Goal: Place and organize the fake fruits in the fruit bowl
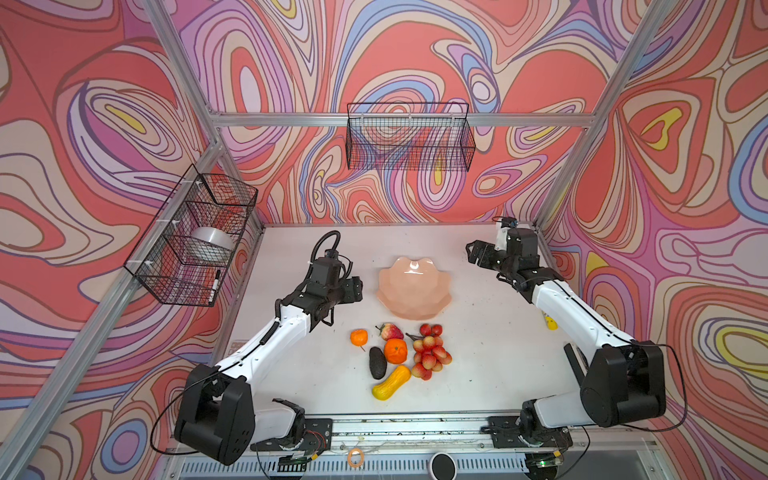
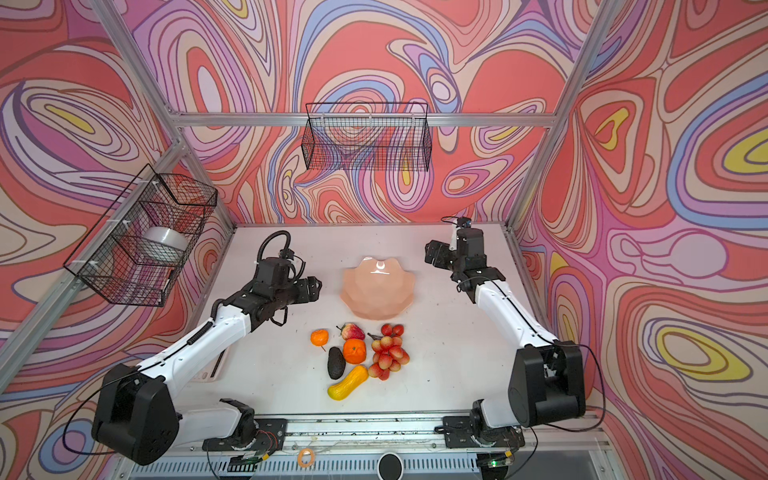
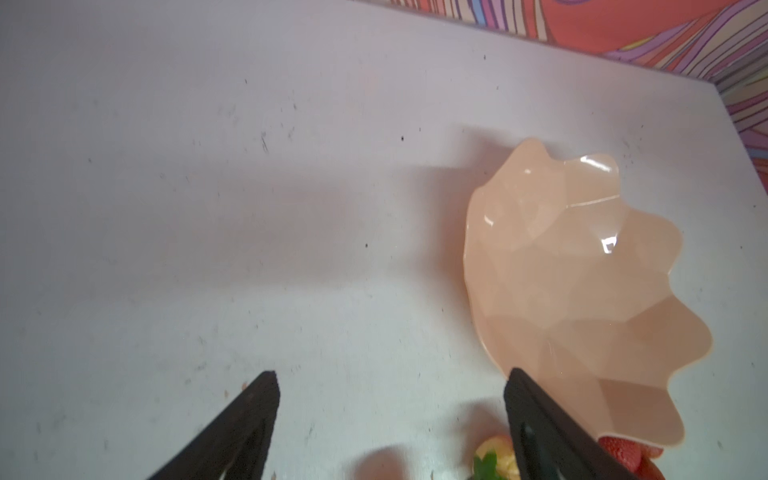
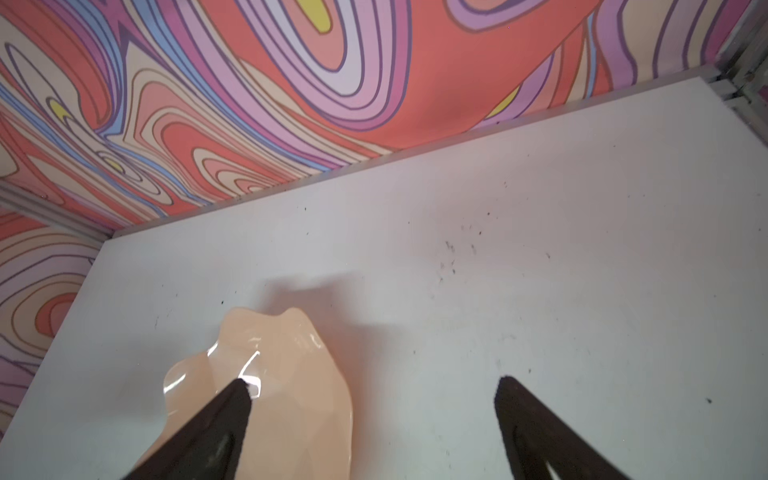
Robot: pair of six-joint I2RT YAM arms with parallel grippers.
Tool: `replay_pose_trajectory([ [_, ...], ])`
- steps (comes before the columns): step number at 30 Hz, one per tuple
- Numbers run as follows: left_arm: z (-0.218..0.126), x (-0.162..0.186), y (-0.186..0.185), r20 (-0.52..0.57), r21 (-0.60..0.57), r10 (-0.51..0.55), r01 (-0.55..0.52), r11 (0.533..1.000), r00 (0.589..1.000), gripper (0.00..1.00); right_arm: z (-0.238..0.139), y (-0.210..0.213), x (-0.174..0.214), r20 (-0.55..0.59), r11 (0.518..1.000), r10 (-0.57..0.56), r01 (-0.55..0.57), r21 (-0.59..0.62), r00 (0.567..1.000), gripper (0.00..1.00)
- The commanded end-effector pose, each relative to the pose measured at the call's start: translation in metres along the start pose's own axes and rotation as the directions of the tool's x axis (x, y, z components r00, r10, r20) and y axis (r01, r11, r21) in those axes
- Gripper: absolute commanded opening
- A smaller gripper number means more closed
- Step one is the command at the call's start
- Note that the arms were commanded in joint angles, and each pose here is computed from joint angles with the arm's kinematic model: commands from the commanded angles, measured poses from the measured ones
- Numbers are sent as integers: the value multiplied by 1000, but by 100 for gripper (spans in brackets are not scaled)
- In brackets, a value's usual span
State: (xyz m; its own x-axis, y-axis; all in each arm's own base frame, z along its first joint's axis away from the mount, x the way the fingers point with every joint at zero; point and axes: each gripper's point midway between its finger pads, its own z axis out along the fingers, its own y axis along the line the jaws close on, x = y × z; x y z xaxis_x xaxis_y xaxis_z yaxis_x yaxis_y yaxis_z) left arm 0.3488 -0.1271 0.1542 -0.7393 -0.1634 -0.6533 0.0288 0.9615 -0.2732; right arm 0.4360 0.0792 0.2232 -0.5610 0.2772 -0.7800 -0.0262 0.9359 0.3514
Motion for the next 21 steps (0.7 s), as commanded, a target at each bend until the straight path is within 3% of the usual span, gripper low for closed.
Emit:
replay_pose_trajectory([
  [1, -23, 54, 10, -159, -51, -84, 77, 996, 984, 86, -8, -4, 26, -91, 999, 1, 3, 48, 996, 97],
  [7, -31, 103, -3, -269, -39, -72, 64, 997, 960, 86, 7, 34, 28, -102, 998, -62, 62, -1, 993, 98],
  [14, -12, 122, -22, -319, -34, -44, 35, 999, 947, 90, 31, 97, 27, -99, 989, -112, 101, -110, 989, 98],
  [21, 13, 134, -21, -342, -93, -73, 44, 995, 937, 86, 49, 146, 31, -97, 976, -114, 93, -196, 989, 97],
])
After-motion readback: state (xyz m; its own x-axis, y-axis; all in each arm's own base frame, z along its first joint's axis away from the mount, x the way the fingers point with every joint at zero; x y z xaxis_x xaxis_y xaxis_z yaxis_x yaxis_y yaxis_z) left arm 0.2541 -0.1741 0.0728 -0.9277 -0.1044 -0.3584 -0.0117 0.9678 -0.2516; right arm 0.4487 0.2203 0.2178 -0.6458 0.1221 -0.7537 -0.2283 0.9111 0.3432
